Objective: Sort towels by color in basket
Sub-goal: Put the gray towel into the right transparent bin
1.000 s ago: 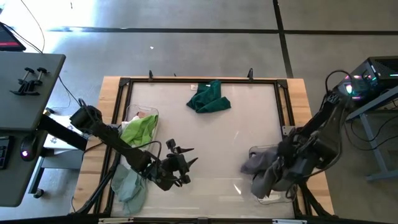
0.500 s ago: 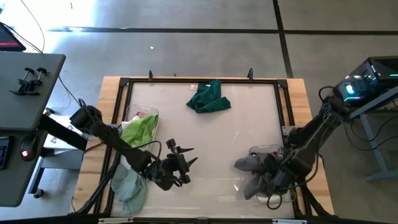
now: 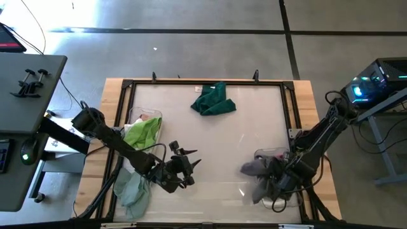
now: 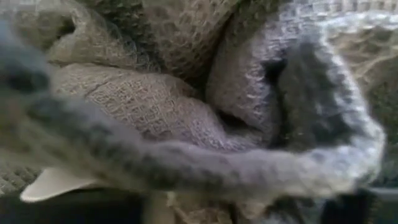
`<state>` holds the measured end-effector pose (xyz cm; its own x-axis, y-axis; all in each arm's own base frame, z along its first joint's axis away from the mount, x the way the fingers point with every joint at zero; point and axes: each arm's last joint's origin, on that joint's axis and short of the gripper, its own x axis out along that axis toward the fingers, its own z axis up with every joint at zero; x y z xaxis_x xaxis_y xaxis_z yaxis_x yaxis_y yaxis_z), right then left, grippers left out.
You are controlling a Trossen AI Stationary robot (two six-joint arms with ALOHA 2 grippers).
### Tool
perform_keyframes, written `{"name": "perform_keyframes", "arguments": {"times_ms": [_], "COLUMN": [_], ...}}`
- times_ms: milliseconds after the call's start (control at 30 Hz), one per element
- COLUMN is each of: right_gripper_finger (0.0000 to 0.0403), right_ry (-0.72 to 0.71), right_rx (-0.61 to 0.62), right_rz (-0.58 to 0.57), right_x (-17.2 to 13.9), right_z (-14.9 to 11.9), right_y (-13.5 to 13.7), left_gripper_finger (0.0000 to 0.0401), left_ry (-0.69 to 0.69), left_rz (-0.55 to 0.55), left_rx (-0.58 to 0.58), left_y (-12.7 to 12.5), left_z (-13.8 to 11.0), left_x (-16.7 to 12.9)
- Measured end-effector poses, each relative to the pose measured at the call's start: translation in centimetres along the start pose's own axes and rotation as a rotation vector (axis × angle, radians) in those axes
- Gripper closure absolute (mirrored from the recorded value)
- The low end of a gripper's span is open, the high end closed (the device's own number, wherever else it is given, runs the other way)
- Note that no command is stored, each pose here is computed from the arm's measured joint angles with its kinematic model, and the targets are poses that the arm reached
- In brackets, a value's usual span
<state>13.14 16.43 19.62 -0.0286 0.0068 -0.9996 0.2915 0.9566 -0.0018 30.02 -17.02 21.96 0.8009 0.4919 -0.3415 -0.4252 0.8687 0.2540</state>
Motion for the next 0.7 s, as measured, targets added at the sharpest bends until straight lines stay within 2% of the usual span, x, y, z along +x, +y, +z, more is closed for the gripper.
{"name": "perform_keyframes", "arguments": {"times_ms": [200, 500, 700], "right_gripper_finger": [0.0208, 0.0208, 0.0208], "right_ry": [-0.006, 0.005, 0.022], "right_rx": [0.018, 0.033, 0.062], "right_rz": [0.012, -0.022, -0.057], "right_x": [-1.8, -6.9, -9.1], "right_z": [0.2, 0.1, -0.1], "right_y": [0.2, 0.4, -0.1], "left_gripper_finger": [0.0225, 0.0225, 0.0225], "left_ry": [0.000, 0.000, 0.001], "left_rz": [0.000, -0.001, -0.001], "left_rx": [0.000, -0.001, -0.001], "left_y": [0.0, 0.0, 0.0], "left_z": [0.0, 0.0, 0.0], "left_x": [0.0, 0.0, 0.0]}}
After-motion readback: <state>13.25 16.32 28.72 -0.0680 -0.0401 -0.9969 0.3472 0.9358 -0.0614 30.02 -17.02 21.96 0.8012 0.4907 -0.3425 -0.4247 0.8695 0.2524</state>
